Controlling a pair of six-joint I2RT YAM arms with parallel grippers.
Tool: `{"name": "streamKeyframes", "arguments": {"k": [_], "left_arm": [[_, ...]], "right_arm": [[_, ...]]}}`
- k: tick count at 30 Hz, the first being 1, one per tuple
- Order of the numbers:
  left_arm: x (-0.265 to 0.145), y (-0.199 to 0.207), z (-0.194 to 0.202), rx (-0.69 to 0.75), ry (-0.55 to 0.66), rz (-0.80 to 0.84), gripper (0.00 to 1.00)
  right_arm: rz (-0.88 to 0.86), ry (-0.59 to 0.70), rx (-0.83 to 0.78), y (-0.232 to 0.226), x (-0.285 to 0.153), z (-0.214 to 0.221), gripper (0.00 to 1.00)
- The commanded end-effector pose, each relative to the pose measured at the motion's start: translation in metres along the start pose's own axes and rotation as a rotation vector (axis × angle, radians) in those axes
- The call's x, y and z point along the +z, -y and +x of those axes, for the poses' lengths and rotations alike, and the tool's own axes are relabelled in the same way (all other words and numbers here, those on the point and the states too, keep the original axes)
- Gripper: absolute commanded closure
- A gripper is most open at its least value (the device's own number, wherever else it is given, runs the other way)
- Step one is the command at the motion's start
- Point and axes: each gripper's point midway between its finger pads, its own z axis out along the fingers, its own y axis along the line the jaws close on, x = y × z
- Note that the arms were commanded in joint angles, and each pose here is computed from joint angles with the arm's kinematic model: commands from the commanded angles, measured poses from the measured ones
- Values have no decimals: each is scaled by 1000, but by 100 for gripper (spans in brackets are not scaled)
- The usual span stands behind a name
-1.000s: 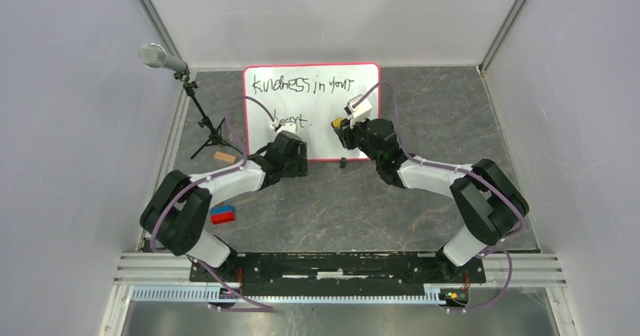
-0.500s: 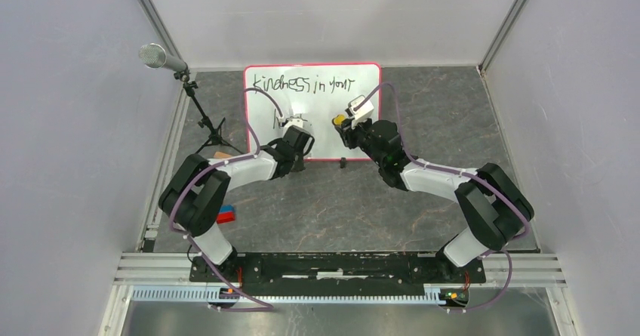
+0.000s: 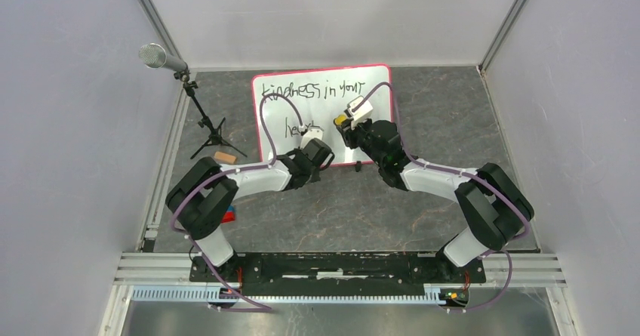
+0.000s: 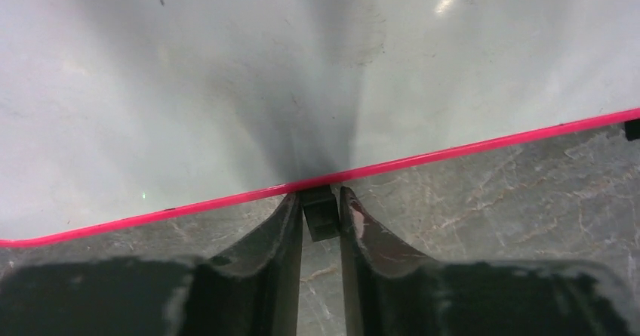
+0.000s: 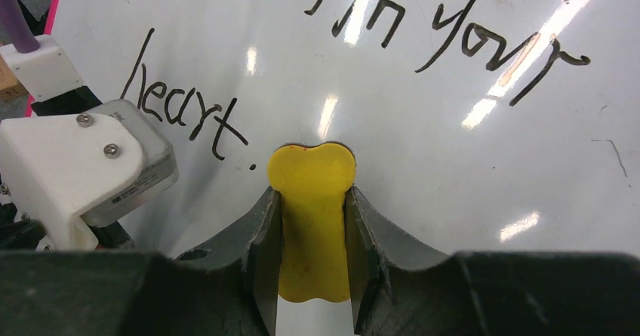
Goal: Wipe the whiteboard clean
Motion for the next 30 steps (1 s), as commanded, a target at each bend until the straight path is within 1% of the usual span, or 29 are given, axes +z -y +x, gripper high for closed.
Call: {"name": "streamKeyframes", "arguments": {"k": [1, 3, 6, 7, 10, 12, 13, 16, 18, 21, 25, 28, 30], "left_arm": [[-26, 28, -26, -76, 56, 128, 64], [-41, 22, -30, -78, 73, 146, 44], [-70, 7, -37, -73, 85, 185, 19], [-79, 1, -41, -82, 88, 205, 12], [-103, -28, -54, -138, 90, 266, 1], [-112, -52, -65, -201, 92, 315, 0], [-114, -62, -70, -205, 97, 320, 0], [-114, -91, -89, -218, 116, 241, 0], [-114, -99, -100, -260, 142, 221, 0], [-113, -104, -114, -340, 188, 239, 0], [-105, -124, -126, -409, 259, 220, 0], [-94, -129, -129, -413, 257, 257, 0], [-91, -132, -129, -421, 257, 250, 0]], "right_arm": [[-4, 28, -17, 0, 7, -13, 87], [-12, 27, -18, -1, 9, -14, 87], [-22, 19, -19, -4, 11, -11, 87], [-25, 19, -22, -6, 12, -12, 87], [-29, 5, -43, -11, 16, -11, 86], [-19, -2, -57, -14, 20, -12, 86], [4, -14, -59, -13, 22, -11, 86], [29, -21, -60, -13, 33, -14, 82], [34, -27, -75, -15, 42, -18, 80], [31, -48, -103, -21, 54, -16, 74], [42, -97, -117, -23, 64, -12, 54], [70, -115, -117, -18, 60, -14, 38], [75, -110, -118, -16, 55, -17, 34]]}}
